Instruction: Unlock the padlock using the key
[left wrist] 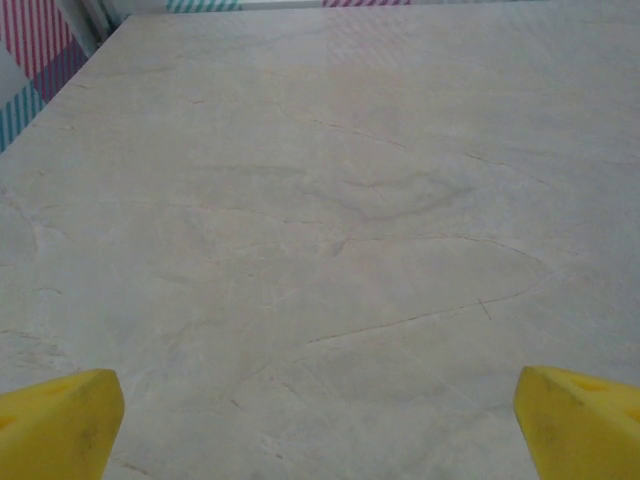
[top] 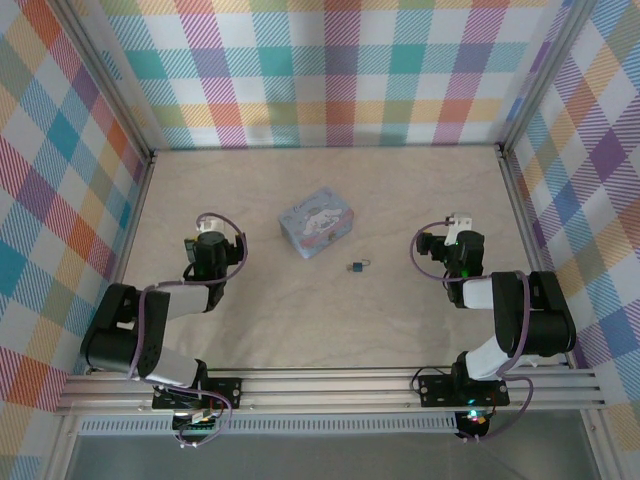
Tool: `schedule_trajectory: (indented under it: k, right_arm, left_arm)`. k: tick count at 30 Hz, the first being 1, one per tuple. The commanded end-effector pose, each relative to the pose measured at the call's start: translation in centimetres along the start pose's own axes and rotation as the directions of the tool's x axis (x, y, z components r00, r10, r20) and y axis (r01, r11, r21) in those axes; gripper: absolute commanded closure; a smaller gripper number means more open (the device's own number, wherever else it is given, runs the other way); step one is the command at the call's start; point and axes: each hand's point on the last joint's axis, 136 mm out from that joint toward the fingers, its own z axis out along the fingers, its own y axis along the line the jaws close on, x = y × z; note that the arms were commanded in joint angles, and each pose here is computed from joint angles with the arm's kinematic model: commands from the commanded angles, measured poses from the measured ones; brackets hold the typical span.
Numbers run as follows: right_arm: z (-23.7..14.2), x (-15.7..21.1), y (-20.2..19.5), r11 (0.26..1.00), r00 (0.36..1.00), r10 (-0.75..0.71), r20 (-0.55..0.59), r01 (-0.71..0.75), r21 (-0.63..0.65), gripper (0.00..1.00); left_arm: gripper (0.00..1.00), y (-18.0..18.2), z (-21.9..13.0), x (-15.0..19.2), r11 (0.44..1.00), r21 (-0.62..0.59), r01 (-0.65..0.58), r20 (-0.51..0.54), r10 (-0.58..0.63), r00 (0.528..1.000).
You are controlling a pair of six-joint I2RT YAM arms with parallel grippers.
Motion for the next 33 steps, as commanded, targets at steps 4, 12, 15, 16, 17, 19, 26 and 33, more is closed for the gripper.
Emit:
schedule_trajectory:
  k: [4, 12, 15, 16, 17, 19, 26, 33]
  right_arm:
    - [0.2, -1.3, 0.3, 1.0, 0.999, 0.013, 0.032, -0.012, -0.021, 0.0]
    - [0.2, -1.3, 0.4, 1.0, 0.999, 0.012, 0.031, -0.012, -0.022, 0.0]
    - [0.2, -1.3, 0.3, 1.0, 0.999, 0.011, 0.032, -0.01, -0.02, 0.0]
    - [0.2, -1.2, 0.3, 1.0, 0.999, 0.01, 0.031, -0.009, -0.02, 0.0]
    - [0.2, -1.3, 0.3, 1.0, 0.999, 0.011, 0.032, -0.01, -0.021, 0.0]
    - [0.2, -1.3, 0.3, 1.0, 0.999, 0.01, 0.031, -0.009, -0.02, 0.0]
    - [0.2, -1.3, 0.3, 1.0, 0.999, 0.01, 0.033, -0.009, -0.021, 0.0]
    - [0.3, -1.3, 0.4, 1.0, 1.0, 0.009, 0.028, -0.009, -0.024, 0.0]
  left_arm:
    - [0.0, 0.1, 0.5, -0.4, 0.997, 0.051, 0.051, 0.082, -0.055, 0.995]
    - [0.0, 0.8, 1.6, 0.0, 0.994, 0.061, 0.095, 0.032, -0.097, 0.995]
    - [0.0, 0.8, 1.6, 0.0, 0.994, 0.062, 0.094, 0.028, -0.095, 0.995]
    - [0.0, 0.8, 1.6, 0.0, 0.994, 0.061, 0.093, 0.03, -0.095, 0.995]
    - [0.0, 0.8, 1.5, 0.0, 0.994, 0.062, 0.093, 0.03, -0.095, 0.995]
    - [0.0, 0.8, 1.6, 0.0, 0.994, 0.062, 0.093, 0.03, -0.095, 0.995]
    - [0.0, 0.8, 1.6, 0.0, 0.994, 0.061, 0.093, 0.03, -0.095, 0.995]
    - [0.0, 0.8, 1.6, 0.0, 0.994, 0.062, 0.093, 0.03, -0.095, 0.995]
